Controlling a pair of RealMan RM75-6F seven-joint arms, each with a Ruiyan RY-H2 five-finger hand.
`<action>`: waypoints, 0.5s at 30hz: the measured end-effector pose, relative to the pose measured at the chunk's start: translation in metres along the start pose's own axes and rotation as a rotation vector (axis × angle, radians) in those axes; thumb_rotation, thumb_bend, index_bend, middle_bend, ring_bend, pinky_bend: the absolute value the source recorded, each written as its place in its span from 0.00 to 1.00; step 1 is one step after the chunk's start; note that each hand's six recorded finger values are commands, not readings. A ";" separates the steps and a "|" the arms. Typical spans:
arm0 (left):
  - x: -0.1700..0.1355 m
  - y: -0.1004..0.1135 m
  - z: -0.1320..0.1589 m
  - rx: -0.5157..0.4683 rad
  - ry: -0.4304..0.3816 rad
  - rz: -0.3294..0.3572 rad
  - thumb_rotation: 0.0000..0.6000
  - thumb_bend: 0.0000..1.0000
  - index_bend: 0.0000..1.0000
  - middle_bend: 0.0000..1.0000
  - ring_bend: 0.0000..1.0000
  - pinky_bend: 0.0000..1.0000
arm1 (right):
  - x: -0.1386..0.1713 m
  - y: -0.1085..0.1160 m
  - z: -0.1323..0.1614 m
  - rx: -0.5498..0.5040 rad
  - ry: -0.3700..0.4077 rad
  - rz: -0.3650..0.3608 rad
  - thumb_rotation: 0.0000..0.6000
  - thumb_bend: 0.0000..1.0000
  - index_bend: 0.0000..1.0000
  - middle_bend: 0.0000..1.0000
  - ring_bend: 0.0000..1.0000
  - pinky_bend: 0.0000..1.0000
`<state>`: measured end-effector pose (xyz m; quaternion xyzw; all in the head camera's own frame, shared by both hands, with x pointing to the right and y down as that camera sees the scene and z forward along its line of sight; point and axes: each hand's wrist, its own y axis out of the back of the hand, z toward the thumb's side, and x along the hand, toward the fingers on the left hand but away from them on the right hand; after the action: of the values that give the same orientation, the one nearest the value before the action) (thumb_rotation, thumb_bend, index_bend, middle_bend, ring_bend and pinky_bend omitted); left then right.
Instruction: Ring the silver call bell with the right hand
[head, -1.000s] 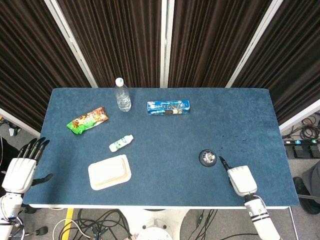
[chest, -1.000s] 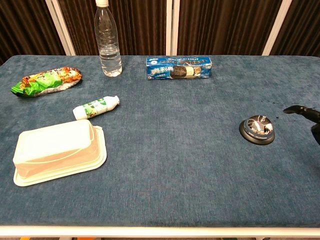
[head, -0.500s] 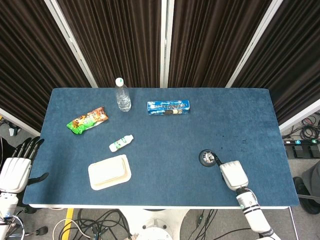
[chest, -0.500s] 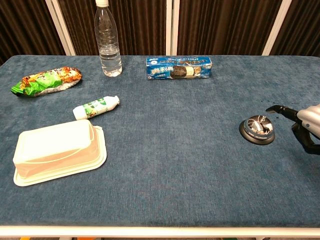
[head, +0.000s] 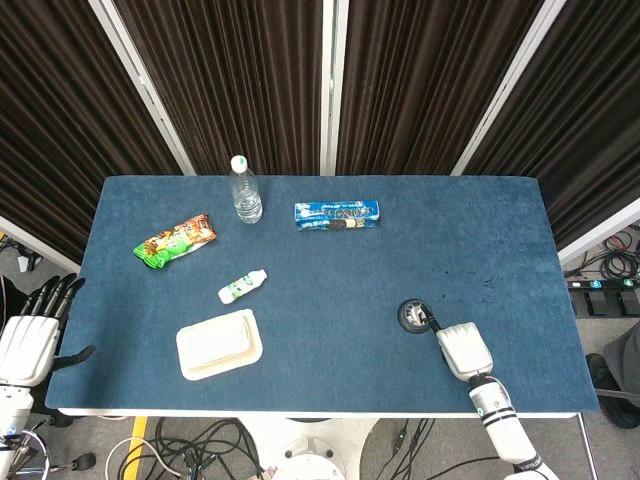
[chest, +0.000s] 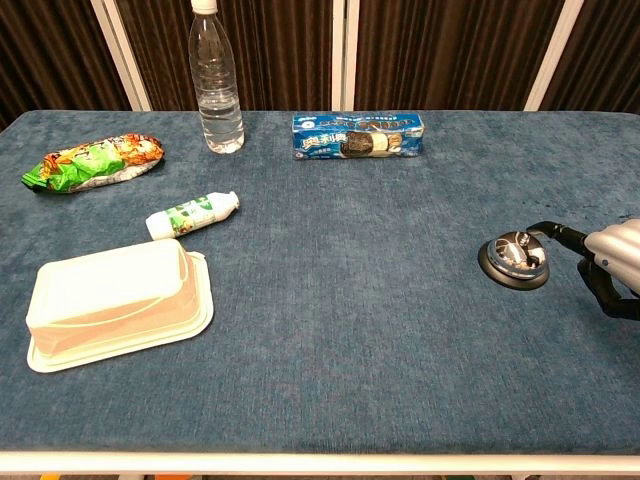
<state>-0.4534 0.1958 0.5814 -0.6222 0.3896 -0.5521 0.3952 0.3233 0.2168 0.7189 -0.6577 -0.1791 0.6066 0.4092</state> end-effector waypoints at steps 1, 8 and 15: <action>0.000 0.000 0.000 0.001 0.000 0.001 1.00 0.02 0.07 0.04 0.00 0.15 | -0.001 0.000 0.001 0.001 0.001 0.001 1.00 1.00 0.08 0.91 0.84 0.78; 0.001 0.001 0.001 -0.002 -0.005 0.003 1.00 0.02 0.07 0.04 0.00 0.15 | 0.003 0.024 0.001 -0.019 0.001 -0.092 1.00 1.00 0.08 0.91 0.84 0.78; 0.001 0.000 0.002 0.000 -0.005 0.000 1.00 0.02 0.07 0.04 0.00 0.15 | 0.005 0.023 -0.002 -0.023 0.002 -0.076 1.00 1.00 0.08 0.91 0.84 0.78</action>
<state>-0.4514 0.1945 0.5814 -0.6237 0.3886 -0.5506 0.3960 0.3198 0.2064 0.6980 -0.6556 -0.2105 0.5881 0.4243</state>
